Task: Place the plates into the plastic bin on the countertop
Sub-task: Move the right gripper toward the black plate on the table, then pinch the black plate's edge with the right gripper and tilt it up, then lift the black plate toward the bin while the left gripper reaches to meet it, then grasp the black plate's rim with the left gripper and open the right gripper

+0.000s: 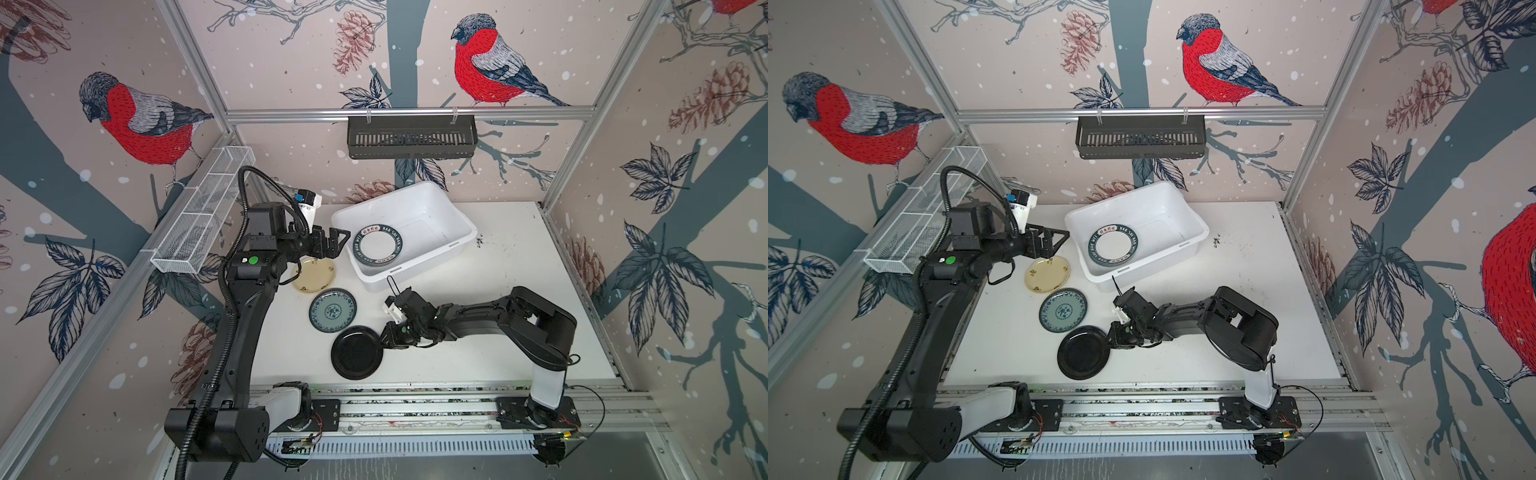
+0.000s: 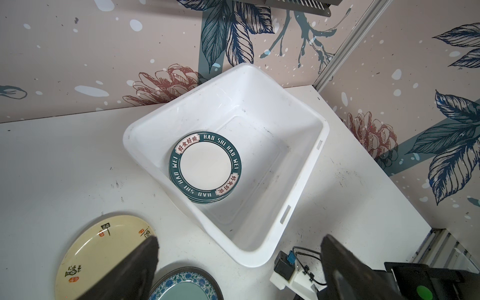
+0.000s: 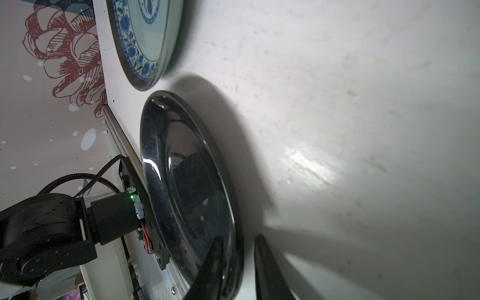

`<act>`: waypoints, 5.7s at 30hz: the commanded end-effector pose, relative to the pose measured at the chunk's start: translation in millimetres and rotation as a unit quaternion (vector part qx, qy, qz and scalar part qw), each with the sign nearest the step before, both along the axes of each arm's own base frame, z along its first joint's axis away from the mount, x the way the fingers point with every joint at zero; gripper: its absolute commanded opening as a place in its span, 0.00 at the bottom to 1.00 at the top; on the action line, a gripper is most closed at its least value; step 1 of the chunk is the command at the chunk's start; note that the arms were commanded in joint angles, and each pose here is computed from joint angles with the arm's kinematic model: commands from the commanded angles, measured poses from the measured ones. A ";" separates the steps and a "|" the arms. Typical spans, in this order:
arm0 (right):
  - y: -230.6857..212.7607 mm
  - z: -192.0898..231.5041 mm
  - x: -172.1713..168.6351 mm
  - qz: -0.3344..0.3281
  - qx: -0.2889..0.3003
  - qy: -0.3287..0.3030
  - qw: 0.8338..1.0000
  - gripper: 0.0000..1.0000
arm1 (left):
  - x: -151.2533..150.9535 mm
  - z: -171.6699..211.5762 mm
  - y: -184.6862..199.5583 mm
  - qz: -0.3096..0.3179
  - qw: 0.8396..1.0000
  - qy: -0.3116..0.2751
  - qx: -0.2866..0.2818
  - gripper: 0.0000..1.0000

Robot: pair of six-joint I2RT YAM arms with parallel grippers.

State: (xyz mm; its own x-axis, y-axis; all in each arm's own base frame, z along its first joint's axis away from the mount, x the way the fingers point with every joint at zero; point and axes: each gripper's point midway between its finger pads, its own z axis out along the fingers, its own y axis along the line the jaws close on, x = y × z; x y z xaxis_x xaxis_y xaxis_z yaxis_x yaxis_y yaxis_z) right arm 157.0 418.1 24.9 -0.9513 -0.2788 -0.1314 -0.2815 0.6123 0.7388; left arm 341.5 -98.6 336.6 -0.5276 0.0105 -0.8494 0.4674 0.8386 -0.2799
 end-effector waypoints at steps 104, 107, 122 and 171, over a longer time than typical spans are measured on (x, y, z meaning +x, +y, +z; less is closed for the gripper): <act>-113.5 263.2 175.0 -0.148 0.072 -0.194 0.967 0.03 | -2.0 -21.0 -112.9 -0.197 0.963 0.155 -0.104 0.62; -115.3 263.2 177.5 -0.150 0.074 -0.195 0.966 0.03 | 2.9 -23.2 -111.3 -0.189 0.965 0.154 -0.097 0.61; -119.4 269.6 193.1 -0.158 0.092 -0.203 0.962 0.04 | 17.9 -20.4 -117.0 -0.199 0.964 0.149 -0.099 0.54; -117.3 261.3 239.0 -0.174 0.044 -0.252 0.951 0.20 | 52.0 -24.1 -117.3 -0.178 0.968 0.152 -0.087 0.00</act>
State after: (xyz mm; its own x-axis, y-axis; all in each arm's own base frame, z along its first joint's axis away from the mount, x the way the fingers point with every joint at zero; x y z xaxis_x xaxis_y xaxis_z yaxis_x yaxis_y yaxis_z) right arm 385.5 302.6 284.1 -0.8120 0.0423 -0.5821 -0.4163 0.6570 0.6285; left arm 399.0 -209.5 301.1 -0.7639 0.0924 -0.6387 0.5471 0.6176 -0.5650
